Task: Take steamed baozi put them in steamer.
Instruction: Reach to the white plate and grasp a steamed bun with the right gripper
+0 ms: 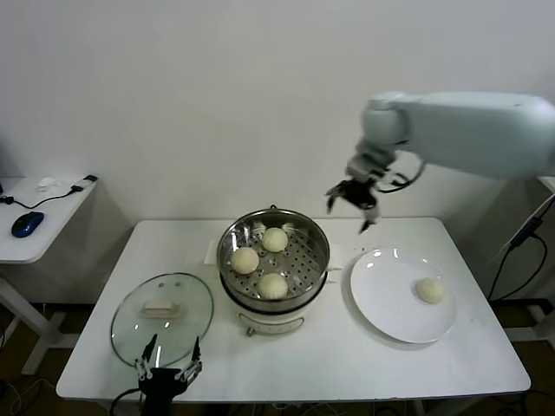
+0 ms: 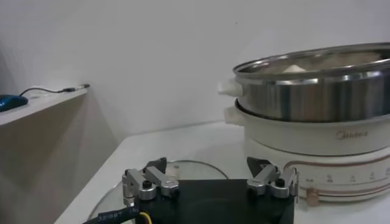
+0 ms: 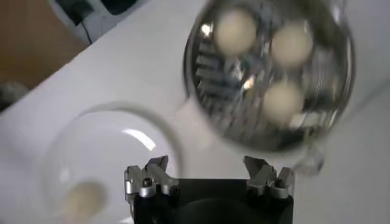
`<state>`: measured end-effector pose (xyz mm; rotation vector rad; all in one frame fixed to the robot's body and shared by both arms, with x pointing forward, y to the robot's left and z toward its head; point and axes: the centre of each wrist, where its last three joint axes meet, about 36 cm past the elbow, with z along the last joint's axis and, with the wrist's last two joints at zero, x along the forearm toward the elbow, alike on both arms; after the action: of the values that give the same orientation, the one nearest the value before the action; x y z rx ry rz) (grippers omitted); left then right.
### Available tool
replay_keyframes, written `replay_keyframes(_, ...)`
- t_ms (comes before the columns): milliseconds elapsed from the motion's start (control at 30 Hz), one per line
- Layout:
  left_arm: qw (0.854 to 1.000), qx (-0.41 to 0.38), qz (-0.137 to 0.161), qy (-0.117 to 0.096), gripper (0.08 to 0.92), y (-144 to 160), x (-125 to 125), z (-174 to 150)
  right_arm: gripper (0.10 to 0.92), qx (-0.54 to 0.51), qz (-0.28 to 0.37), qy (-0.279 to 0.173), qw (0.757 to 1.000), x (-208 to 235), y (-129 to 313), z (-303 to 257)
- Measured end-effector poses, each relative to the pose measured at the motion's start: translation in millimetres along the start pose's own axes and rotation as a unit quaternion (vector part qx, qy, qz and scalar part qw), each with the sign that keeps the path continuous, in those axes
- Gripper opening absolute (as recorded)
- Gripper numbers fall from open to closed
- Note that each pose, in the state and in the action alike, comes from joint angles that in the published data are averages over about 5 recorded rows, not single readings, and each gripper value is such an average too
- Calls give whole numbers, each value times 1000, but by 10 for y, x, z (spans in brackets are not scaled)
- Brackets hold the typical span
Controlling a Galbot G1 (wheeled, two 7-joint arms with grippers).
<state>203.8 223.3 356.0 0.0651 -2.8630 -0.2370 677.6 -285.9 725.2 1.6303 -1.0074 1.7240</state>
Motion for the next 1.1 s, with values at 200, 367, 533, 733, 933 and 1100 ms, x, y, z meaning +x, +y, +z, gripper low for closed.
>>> replay_keyframes(200, 1000, 2, -3, 6, 823, 4, 4, 33, 823, -166, -8, 11, 986, -403, 886, 758)
replay_keyframes(367, 1000, 4, -4, 10, 823, -11, 6, 45, 823, -247, -13, 13, 969, -963, 1353, 1027)
replay_keyframes(533, 1000, 5, -6, 14, 823, -38, 12, 67, 823, -293, -14, 20, 956, -1438, 1589, 1166)
replay_keyframes(733, 1000, 6, -8, 17, 823, -41, 14, 86, 823, -324, -19, 32, 945, -1862, 1676, 1270)
replay_keyframes(933, 1000, 5, -10, 19, 823, -31, 14, 104, 823, -337, -22, 42, 940, -2176, 1667, 1296)
replay_keyframes(1100, 1000, 6, -11, 19, 823, -32, 6, 111, 823, -341, -17, 46, 939, -2336, 1618, 1299)
